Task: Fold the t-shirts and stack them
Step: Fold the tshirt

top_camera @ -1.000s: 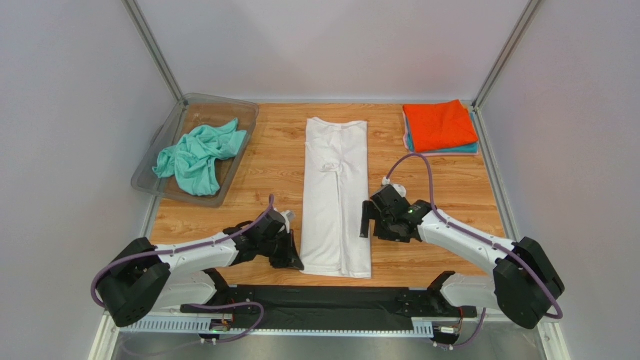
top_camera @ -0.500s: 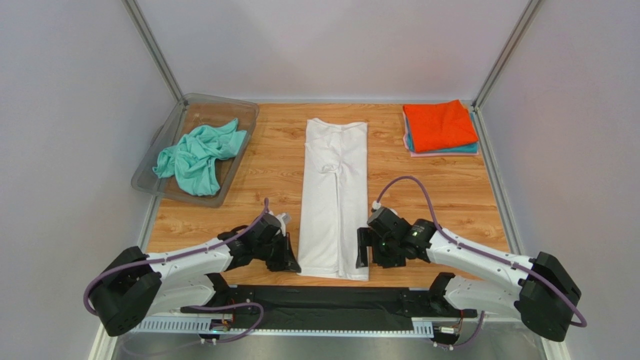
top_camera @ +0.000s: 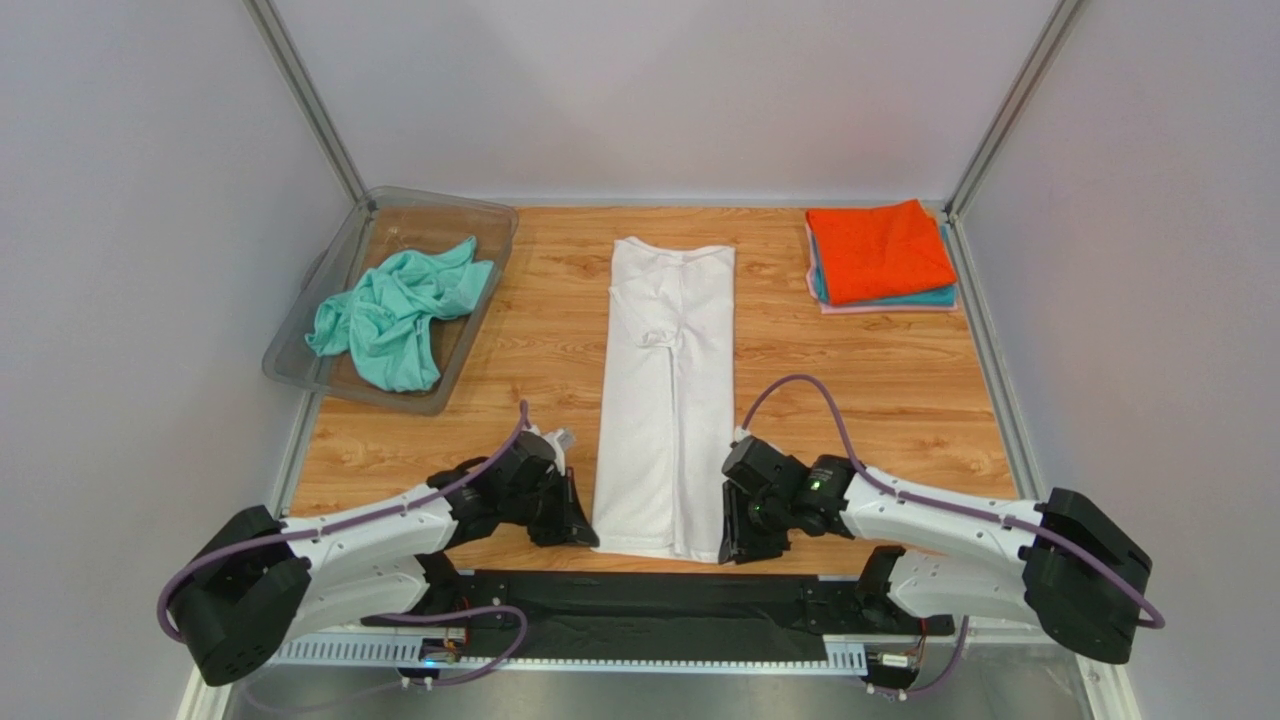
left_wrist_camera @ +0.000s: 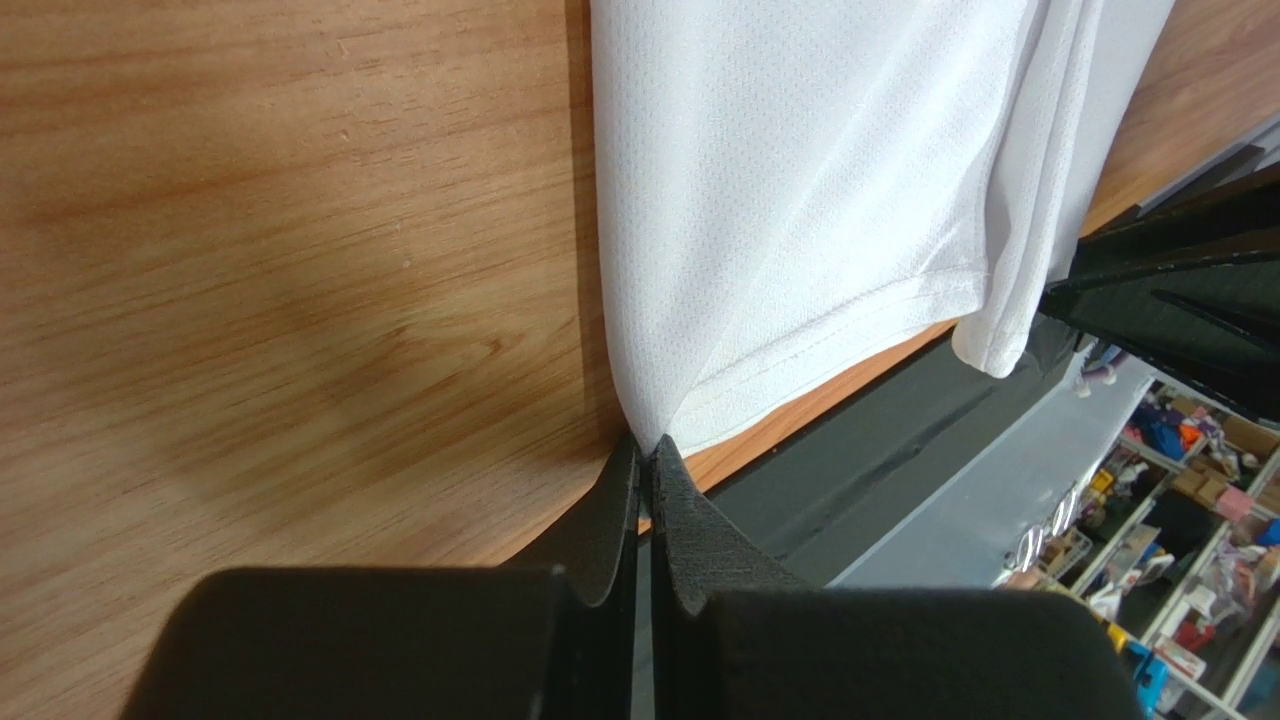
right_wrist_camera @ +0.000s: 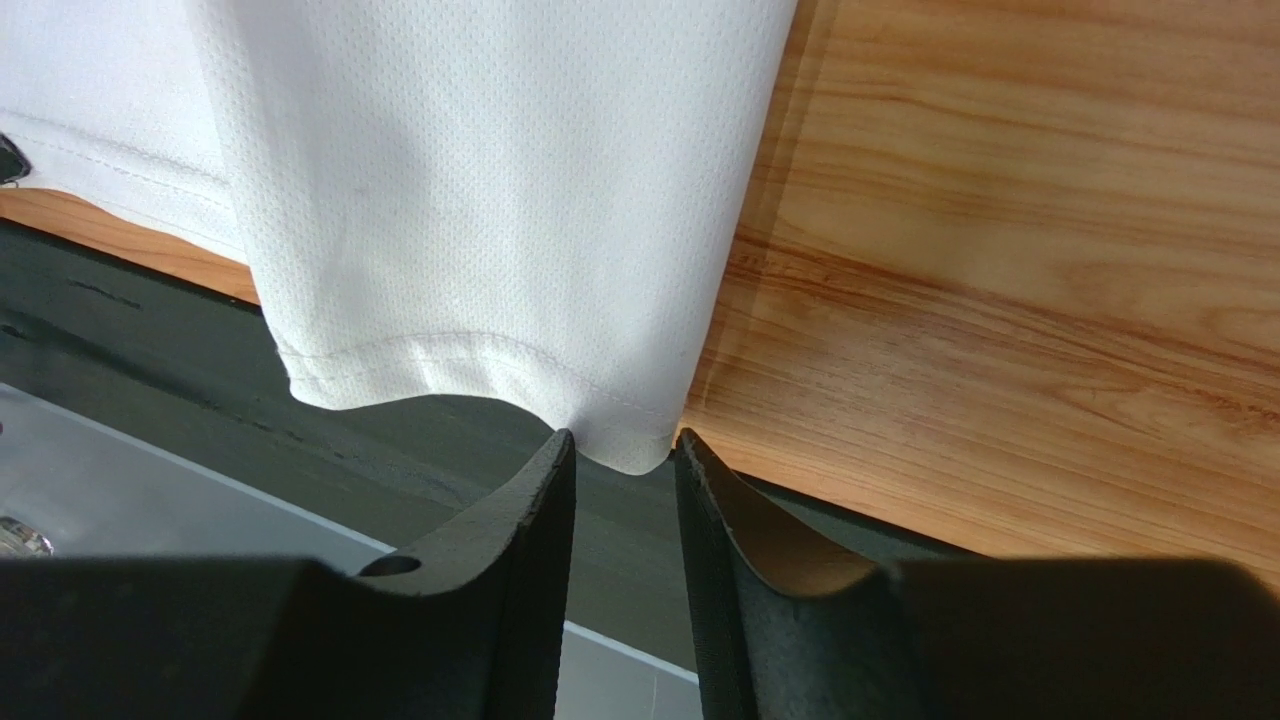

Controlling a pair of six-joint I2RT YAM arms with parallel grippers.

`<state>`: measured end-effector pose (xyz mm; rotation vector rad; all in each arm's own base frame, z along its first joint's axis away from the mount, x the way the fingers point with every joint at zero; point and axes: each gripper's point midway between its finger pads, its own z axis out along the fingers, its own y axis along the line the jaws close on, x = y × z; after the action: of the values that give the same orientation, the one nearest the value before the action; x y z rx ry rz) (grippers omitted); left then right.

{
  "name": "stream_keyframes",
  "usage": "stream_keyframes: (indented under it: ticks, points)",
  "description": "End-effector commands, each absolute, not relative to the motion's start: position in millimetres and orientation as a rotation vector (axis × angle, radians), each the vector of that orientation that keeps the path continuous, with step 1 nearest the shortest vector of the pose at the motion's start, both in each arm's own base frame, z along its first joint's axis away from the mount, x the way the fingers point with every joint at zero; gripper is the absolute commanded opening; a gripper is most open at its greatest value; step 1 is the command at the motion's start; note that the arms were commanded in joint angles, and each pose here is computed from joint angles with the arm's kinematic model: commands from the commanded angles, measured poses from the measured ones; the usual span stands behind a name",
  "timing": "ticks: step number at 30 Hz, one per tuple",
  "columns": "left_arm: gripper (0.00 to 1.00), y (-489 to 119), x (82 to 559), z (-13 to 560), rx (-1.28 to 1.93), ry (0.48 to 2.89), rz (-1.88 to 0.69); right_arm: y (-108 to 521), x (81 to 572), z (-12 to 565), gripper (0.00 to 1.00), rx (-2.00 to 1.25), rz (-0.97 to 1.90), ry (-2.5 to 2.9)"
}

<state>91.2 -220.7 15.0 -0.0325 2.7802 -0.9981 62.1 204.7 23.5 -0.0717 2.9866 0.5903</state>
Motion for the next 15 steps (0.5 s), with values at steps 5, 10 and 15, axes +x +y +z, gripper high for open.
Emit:
stream_keyframes:
  ticks: [5, 10, 15]
  points:
    - [0.00, -223.0, 90.7, 16.0, -0.046, 2.763, -1.027, 212.0, 69.0, 18.3, 0.31, -0.056, 0.590, 2.963]
    - [0.00, -217.4, 83.4, 9.6, -0.075, 2.798, -1.016, 199.5, 59.4, 7.4, 0.11, -0.015, 0.506, 3.017]
    - [0.00, -214.4, 70.8, 11.5, -0.064, 2.801, -1.077, 203.9, 45.5, 18.1, 0.00, -0.075, 0.566, 3.000]
